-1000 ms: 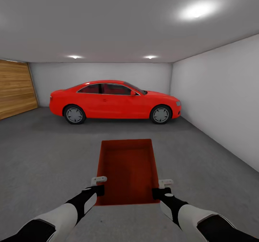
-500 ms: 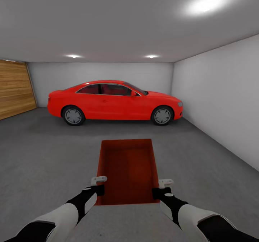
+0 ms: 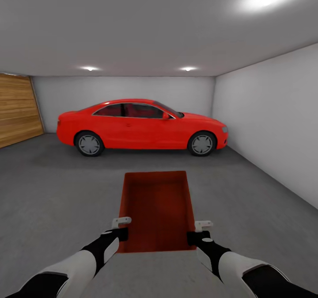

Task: Move the two storage containers from the living room to the garage. In the garage, place one container on the floor and stack the other container on top of it (either order is fine).

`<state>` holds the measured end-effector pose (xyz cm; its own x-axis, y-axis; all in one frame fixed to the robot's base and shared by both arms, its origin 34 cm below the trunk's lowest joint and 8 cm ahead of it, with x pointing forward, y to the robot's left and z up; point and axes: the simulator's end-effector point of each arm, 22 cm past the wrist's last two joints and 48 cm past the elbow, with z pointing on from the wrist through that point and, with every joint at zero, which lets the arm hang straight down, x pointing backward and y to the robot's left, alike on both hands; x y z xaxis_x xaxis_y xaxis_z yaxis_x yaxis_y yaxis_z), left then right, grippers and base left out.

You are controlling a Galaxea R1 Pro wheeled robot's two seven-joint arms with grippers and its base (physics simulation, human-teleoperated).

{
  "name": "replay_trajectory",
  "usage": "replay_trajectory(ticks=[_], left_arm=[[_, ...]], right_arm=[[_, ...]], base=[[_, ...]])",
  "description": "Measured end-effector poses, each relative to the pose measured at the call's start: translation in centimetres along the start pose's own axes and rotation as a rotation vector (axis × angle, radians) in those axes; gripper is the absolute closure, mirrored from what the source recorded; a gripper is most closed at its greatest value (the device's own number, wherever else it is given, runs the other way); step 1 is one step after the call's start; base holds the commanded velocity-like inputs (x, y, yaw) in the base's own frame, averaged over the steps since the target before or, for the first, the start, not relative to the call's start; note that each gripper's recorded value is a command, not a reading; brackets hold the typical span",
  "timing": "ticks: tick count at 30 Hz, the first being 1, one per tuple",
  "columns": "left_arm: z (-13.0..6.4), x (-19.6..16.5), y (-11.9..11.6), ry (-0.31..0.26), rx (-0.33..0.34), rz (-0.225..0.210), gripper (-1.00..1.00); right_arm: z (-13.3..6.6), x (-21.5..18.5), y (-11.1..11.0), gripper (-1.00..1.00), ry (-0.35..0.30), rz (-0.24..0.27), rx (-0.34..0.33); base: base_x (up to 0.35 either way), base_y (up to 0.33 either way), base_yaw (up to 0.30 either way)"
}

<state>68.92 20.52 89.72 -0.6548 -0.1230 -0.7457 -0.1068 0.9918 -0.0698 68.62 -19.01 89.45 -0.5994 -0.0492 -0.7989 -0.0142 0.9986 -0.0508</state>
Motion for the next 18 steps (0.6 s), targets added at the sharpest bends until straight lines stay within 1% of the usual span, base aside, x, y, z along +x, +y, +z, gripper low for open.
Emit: replay_trajectory(ticks=[18], left_arm=[[0.00, 0.07, 0.01, 0.002, 0.000, -0.001, 1.00]], right_arm=[[0.00, 0.03, 0.01, 1.00, 0.002, -0.001, 0.000]], base=[[0.322, 0.001, 0.000]])
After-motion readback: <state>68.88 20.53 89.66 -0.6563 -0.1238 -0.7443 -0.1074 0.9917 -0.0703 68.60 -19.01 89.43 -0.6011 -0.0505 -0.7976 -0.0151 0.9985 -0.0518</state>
